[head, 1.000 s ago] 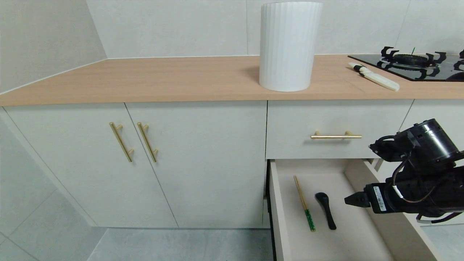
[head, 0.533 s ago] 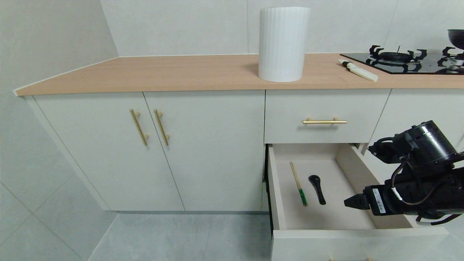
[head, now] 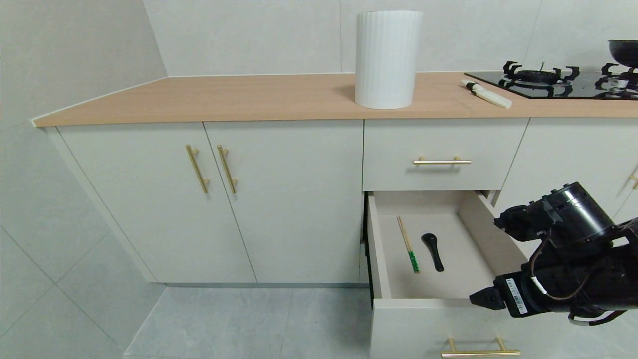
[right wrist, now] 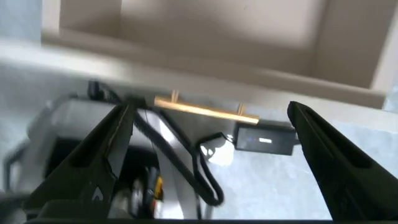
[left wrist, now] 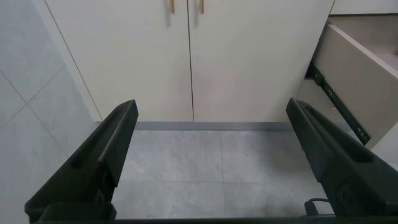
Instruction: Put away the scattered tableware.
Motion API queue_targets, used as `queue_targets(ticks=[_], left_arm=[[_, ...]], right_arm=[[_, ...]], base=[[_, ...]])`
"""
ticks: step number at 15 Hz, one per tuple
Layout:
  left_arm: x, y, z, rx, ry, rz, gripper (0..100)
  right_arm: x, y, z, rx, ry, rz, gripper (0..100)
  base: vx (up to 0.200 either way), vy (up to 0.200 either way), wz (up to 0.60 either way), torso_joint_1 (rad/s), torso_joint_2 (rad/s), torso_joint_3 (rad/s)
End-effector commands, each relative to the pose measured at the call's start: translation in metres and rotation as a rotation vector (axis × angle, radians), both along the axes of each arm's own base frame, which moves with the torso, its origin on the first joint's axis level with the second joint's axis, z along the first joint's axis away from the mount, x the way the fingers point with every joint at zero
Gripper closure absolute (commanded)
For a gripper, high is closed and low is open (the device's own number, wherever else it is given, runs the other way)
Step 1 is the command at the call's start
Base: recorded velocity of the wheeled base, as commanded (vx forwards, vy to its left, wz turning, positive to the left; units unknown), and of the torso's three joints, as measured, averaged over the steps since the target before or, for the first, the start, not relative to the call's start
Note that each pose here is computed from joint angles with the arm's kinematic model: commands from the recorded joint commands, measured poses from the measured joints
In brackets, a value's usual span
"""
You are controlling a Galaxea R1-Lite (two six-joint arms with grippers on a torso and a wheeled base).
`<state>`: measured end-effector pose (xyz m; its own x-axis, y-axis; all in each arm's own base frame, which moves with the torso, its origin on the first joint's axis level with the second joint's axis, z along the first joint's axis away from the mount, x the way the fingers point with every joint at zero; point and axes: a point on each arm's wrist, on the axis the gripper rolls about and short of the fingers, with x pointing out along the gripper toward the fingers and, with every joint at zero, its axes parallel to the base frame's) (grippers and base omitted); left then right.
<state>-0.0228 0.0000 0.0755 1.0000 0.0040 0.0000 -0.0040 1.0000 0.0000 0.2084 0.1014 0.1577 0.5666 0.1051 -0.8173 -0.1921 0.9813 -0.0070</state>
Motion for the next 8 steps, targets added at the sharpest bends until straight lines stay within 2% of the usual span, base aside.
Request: queue_targets(ticks=[1, 8], left_arm=[[0.0, 0.0, 0.0, 0.0, 0.0, 0.001, 0], [0.0, 0.0, 0.0, 0.0, 0.002, 0.001, 0]], right_arm=[[-0.008, 0.004, -0.012, -0.038, 0.047, 0.063, 0], [-0.019, 0.003, -0.038, -0.169, 0.208, 0.204, 0]], base=[[0.0, 0.0, 0.0, 0.0, 0.0, 0.0], [0.0, 0.0, 0.0, 0.0, 0.0, 0.0]])
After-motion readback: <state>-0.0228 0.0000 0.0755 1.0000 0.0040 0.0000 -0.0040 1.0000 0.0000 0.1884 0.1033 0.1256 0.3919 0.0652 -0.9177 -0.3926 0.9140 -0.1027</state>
